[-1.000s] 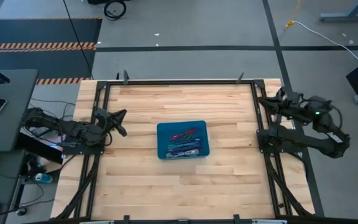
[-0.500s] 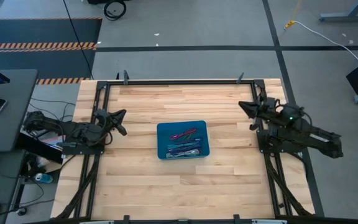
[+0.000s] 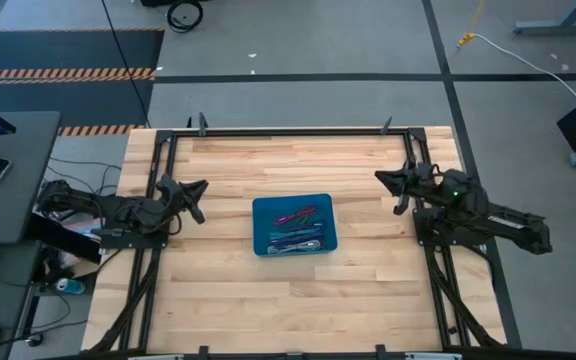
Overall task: Pick and place USB-C Cables
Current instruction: Return to Home Position
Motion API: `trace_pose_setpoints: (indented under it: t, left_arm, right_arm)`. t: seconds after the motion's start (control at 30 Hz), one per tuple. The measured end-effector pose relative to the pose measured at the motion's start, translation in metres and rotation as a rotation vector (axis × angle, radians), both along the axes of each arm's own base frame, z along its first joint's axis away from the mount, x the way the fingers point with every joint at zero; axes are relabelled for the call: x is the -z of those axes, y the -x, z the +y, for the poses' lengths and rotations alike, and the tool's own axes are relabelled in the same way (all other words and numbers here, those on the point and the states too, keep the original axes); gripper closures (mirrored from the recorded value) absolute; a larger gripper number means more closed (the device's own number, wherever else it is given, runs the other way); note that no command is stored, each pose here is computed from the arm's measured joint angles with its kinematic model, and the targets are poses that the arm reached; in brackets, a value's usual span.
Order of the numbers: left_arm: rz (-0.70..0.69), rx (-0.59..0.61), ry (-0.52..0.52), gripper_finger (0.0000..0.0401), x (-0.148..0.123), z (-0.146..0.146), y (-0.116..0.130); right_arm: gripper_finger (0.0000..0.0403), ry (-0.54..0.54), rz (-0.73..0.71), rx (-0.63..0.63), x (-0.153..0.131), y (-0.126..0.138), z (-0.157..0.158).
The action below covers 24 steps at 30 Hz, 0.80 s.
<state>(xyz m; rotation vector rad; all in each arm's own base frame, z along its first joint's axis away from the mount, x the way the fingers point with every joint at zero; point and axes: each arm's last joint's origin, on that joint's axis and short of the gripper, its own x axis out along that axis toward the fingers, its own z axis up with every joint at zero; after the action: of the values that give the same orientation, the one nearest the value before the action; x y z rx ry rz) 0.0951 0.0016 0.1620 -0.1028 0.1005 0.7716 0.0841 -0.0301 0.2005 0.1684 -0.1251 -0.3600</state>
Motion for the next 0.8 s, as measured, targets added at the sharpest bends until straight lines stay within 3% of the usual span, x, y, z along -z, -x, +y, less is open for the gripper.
trace_pose_setpoints:
  t: [0.27, 0.43, 0.8]
  left_arm:
    - [0.016, -0.029, -0.014, 0.0348, 0.0, 0.003, 0.0]
    - [0.018, -0.041, -0.015, 0.0348, 0.001, 0.004, 0.0]
    - [0.05, 0.012, 0.091, 0.0348, 0.01, 0.008, -0.008]
  right_arm:
    - [0.0376, -0.138, 0.034, -0.045, 0.034, -0.008, -0.002]
    - [0.0376, -0.033, 0.045, -0.036, 0.031, -0.008, -0.002]
    - [0.0376, -0.002, 0.069, 0.017, 0.032, -0.007, -0.003]
